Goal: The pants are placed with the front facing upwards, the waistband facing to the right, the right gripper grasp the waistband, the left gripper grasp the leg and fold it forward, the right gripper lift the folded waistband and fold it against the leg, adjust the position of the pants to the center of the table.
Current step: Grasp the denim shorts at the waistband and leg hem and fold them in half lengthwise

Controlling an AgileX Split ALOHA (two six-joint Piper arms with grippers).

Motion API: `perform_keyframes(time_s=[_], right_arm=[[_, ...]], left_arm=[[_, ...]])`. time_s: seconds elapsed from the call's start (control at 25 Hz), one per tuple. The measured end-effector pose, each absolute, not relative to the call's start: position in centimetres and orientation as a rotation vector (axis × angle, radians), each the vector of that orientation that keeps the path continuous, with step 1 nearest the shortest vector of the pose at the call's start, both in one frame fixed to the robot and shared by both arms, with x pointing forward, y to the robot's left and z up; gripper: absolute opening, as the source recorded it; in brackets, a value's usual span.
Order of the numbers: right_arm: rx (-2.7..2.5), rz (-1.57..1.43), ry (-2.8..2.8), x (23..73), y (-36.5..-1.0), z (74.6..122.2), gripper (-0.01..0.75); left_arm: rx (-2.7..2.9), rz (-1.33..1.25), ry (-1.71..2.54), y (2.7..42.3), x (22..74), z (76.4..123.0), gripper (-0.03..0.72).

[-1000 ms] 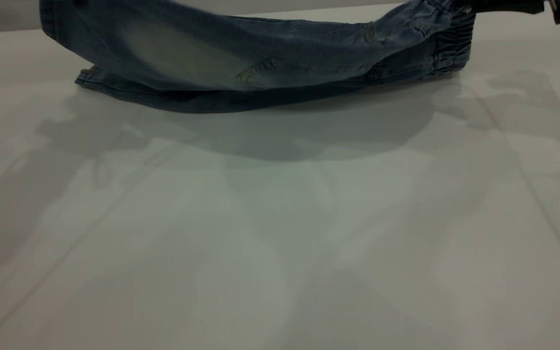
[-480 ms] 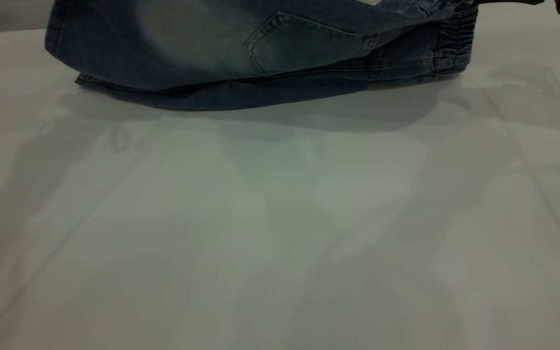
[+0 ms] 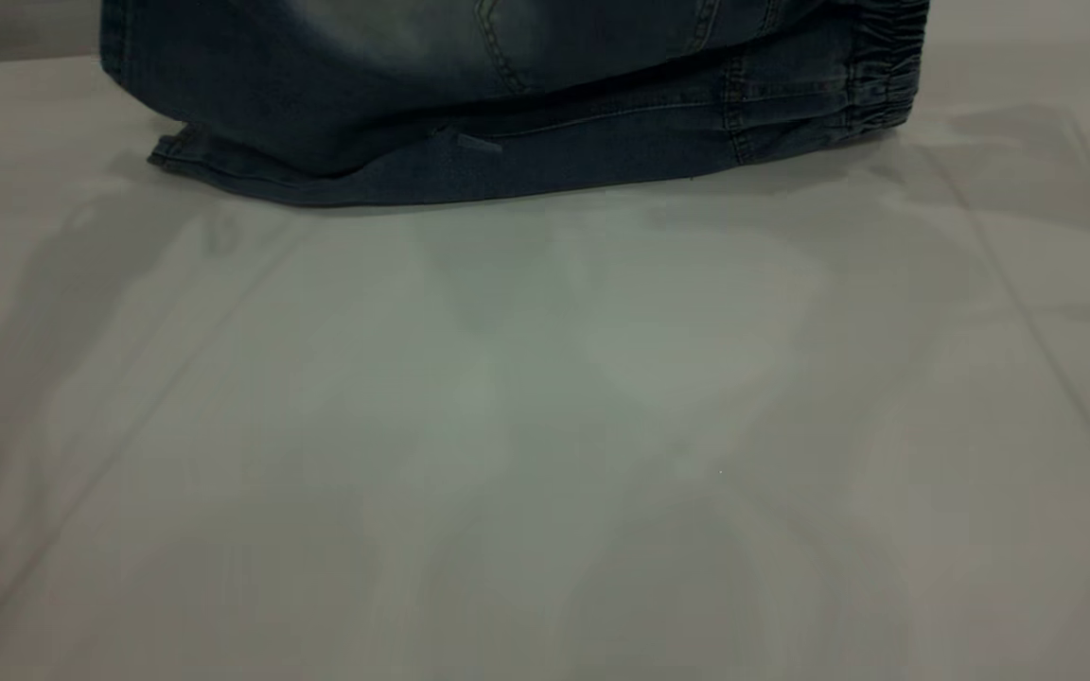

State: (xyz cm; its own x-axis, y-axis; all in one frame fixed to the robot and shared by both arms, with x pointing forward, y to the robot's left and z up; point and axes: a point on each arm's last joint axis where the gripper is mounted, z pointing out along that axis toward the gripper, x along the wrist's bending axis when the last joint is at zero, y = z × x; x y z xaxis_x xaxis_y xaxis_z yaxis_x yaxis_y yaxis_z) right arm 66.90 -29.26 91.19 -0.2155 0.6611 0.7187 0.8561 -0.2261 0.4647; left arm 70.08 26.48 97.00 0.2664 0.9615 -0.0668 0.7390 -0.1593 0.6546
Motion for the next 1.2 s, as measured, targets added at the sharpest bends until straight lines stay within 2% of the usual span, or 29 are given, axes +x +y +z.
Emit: perform_keyframes(time_s=[0.4,0.88,1.04,1.2], right_arm=[[-1.835,-1.397,-1.773,68.4,-29.4,89.2,0.029],[-1.896,-1.425,-1.77,69.3,-29.8,89.1,0.041],[-1.894,-1.425,-1.771,69.3,-29.8,89.1,0.12],[-1.921,-1.421,-1.777,69.4,-30.0,89.0,0.311]], left_arm=[[1.959,0.512,1.558,27.0,71.5,95.4,0.059],[1.976,0.491,1.582,27.0,73.1,93.0,0.059],[1.991,0.492,1.58,27.0,73.1,92.7,0.059],[1.99,0.492,1.581,27.0,73.1,92.7,0.059]])
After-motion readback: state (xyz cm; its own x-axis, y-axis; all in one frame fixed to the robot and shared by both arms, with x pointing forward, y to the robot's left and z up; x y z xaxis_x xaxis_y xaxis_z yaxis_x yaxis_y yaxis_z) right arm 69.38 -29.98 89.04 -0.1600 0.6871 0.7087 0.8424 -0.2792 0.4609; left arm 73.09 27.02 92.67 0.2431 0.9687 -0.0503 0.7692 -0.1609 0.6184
